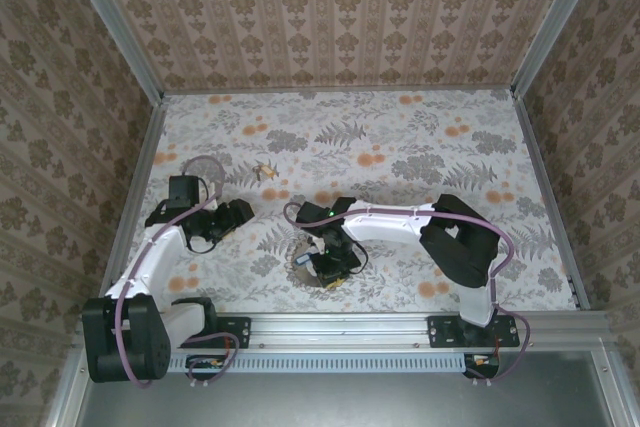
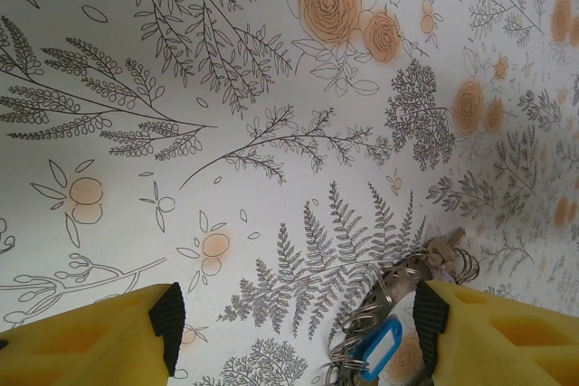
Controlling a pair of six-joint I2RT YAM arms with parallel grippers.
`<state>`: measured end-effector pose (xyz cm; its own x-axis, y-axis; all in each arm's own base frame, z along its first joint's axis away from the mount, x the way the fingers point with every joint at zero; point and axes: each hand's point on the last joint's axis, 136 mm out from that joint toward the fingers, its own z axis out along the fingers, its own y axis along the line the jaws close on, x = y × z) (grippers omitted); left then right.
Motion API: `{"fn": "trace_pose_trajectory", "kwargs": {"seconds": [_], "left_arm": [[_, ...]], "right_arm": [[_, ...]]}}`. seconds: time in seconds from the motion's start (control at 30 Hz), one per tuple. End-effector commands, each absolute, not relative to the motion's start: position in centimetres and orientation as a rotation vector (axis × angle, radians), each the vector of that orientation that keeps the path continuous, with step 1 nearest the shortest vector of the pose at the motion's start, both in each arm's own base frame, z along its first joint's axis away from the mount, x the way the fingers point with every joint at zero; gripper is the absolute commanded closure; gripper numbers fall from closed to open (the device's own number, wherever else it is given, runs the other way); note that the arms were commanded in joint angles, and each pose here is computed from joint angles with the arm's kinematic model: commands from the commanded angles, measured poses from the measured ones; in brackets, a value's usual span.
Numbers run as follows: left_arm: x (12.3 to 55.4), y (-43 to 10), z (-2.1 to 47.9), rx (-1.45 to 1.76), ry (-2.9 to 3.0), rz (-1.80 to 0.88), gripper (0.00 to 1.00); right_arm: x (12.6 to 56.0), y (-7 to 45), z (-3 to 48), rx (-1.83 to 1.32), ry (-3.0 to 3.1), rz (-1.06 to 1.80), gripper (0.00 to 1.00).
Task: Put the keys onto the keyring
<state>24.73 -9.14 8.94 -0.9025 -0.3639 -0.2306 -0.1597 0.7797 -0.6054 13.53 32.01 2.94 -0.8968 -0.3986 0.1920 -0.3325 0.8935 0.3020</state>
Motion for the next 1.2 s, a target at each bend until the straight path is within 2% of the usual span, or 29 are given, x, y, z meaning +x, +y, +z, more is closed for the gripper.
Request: {"fn": "trace_pose_trajectory", "kwargs": {"seconds": [0.0,0.17,0.4,0.7,1.0,1.17], "left_arm": [[24.6,-9.4,8.8,-0.362,2.637,-0.872,0.29],[24.6,-9.5,8.9,-0.360,2.633,-0.876,0.30],[24.6,-9.5,8.9,-0.362,2.631,-0.881,0.30],[24.6,-9.6,9.1,-0.353,2.627,-0.881,0.29],[24.8,-9.9,10.0,-0.302,2.588,-0.905,0.29],[25.8,-11.3,13.1,-0.134,2.439,-0.960,0.30]], "right_arm": [[13.5,31.6,3.6,0.553,-2.840,-0.367,0.82],[13.3,31.7,3.6,0.557,-2.834,-0.371,0.86],[13.1,31.7,3.4,0.564,-2.822,-0.370,0.80],[12.9,32.0,3.1,0.576,-2.799,-0.375,0.81],[13.1,32.1,3.8,0.625,-2.836,-0.389,0.97],[14.6,31.6,6.1,0.744,-2.973,-0.397,1.00]]}}
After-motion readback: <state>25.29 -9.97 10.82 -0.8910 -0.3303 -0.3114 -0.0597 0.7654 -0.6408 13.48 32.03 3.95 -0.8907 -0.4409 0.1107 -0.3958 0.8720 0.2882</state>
